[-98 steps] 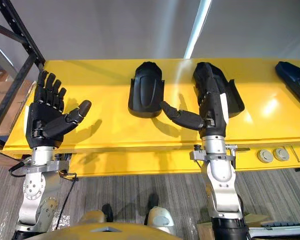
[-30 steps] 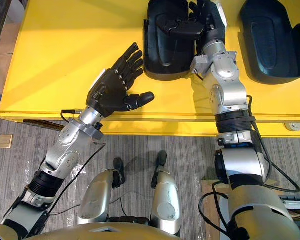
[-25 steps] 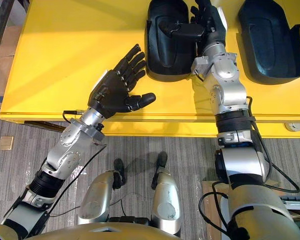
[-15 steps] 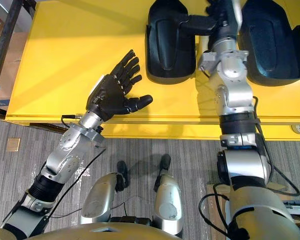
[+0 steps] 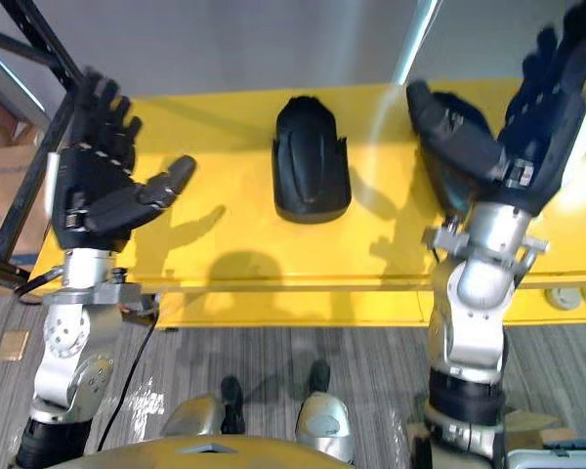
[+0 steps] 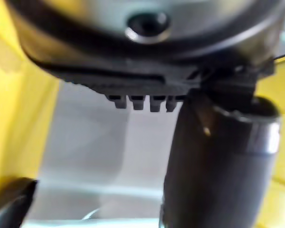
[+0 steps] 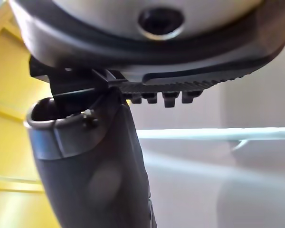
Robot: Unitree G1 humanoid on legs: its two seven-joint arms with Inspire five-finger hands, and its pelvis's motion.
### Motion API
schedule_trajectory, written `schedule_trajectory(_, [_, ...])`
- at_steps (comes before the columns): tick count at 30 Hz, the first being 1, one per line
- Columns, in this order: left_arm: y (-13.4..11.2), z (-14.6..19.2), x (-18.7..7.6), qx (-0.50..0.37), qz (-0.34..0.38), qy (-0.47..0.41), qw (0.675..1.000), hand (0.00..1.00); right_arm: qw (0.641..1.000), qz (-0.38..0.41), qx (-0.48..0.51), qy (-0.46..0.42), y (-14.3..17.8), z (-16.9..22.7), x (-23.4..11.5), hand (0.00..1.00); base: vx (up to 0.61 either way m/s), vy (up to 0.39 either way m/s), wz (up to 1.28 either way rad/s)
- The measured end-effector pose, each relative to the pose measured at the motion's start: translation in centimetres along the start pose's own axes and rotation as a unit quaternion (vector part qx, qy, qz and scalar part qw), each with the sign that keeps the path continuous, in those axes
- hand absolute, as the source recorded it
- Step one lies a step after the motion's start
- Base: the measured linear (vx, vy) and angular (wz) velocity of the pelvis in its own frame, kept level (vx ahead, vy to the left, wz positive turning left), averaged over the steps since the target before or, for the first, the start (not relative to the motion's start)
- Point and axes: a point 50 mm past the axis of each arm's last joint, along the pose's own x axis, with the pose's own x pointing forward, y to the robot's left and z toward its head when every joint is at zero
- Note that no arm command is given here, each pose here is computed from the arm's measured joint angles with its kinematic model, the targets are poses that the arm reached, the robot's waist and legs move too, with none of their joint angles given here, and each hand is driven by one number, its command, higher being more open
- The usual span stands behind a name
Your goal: Walk over and take three plastic housings, then place them on the shelf
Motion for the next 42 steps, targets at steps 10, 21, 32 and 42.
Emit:
schedule_trajectory(10, [1.2, 1.4, -2.9, -0.009, 0.06, -0.043, 0.997, 1.0, 0.978, -0.074, -0.044, 0.192, -2.8, -3.3, -9.6, 1.0, 0.01, 0.001, -0.29])
schedule_trajectory(21, [1.2, -1.5, -3.1, -0.022, 0.102, 0.015, 0.994, 1.0, 0.973, -0.151, -0.03, 0.172, -7.6, -1.3, -11.9, 1.0, -0.02, -0.016, -0.77])
schedule_trajectory(32, [2.4, 0.2, -3.4, 0.025, 0.112, -0.01, 0.993, 1.0, 0.979, 0.081, 0.038, 0.182, 0.1, -5.2, -8.4, 1.0, -0.11, 0.052, -0.88])
schedule_trajectory(42, [3.8, -0.1, -6.1, 0.057, 0.15, 0.041, 0.986, 1.0, 0.948, -0.003, 0.147, 0.282, -0.8, -5.9, -13.9, 1.0, -0.13, 0.051, -0.54])
